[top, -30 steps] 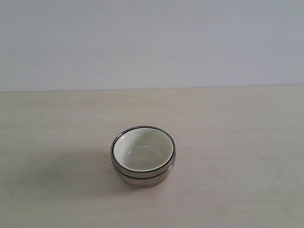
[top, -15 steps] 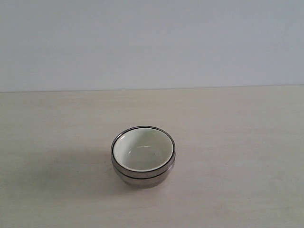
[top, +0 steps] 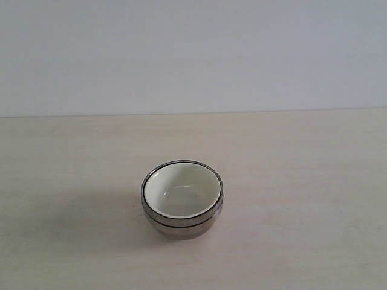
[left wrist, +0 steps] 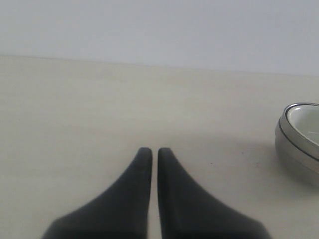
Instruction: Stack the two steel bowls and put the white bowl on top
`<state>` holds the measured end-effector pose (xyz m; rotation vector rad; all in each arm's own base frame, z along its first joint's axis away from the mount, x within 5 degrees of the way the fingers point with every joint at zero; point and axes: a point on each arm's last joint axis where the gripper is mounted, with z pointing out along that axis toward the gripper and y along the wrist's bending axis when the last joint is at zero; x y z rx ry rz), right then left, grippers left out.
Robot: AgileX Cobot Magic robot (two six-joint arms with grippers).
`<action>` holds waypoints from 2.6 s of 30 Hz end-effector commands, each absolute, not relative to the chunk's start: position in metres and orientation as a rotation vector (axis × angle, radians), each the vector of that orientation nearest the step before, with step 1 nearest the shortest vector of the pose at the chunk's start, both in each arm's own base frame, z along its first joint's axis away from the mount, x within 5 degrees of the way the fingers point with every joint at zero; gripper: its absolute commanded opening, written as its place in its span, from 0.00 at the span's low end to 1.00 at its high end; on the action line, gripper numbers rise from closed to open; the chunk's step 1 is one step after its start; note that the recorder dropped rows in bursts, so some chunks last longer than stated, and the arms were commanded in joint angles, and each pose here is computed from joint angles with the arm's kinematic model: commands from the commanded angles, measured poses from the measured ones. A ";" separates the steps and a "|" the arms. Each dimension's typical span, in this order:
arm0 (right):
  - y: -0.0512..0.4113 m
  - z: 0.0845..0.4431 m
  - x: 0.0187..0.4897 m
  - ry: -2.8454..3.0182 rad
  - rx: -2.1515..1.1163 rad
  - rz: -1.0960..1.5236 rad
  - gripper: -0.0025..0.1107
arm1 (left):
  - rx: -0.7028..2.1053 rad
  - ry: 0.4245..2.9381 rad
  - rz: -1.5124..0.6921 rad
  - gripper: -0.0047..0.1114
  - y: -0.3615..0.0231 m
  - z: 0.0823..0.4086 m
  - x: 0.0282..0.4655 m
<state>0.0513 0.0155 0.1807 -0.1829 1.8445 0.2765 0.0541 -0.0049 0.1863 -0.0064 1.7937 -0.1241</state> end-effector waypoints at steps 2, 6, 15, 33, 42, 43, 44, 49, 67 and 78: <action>0.014 0.182 0.052 1.830 -0.135 0.295 0.02 | -0.008 1.792 -0.121 0.07 -0.005 0.185 0.054; 0.013 0.183 0.052 1.825 -0.153 0.261 0.02 | -0.008 1.792 -0.121 0.07 -0.005 0.185 0.054; 0.013 0.182 0.052 1.836 -0.135 0.274 0.02 | -0.008 1.792 -0.121 0.07 -0.005 0.185 0.054; 0.008 0.182 0.053 1.836 -0.046 0.205 0.02 | -0.008 1.792 -0.121 0.07 -0.005 0.185 0.054; 0.008 0.182 0.053 1.836 -0.046 0.205 0.02 | -0.008 1.792 -0.121 0.07 -0.005 0.185 0.054; 0.008 0.182 0.053 1.836 -0.046 0.205 0.02 | -0.008 1.792 -0.121 0.07 -0.005 0.185 0.054; 0.008 0.182 0.053 1.836 -0.046 0.205 0.02 | -0.008 1.792 -0.121 0.07 -0.005 0.185 0.054; 0.008 0.182 0.053 1.836 -0.046 0.205 0.02 | -0.008 1.792 -0.121 0.07 -0.005 0.185 0.054; 0.008 0.182 0.053 1.836 -0.046 0.205 0.02 | -0.008 1.792 -0.121 0.07 -0.005 0.185 0.054; 0.008 0.182 0.053 1.836 -0.046 0.205 0.02 | -0.008 1.792 -0.121 0.07 -0.005 0.185 0.054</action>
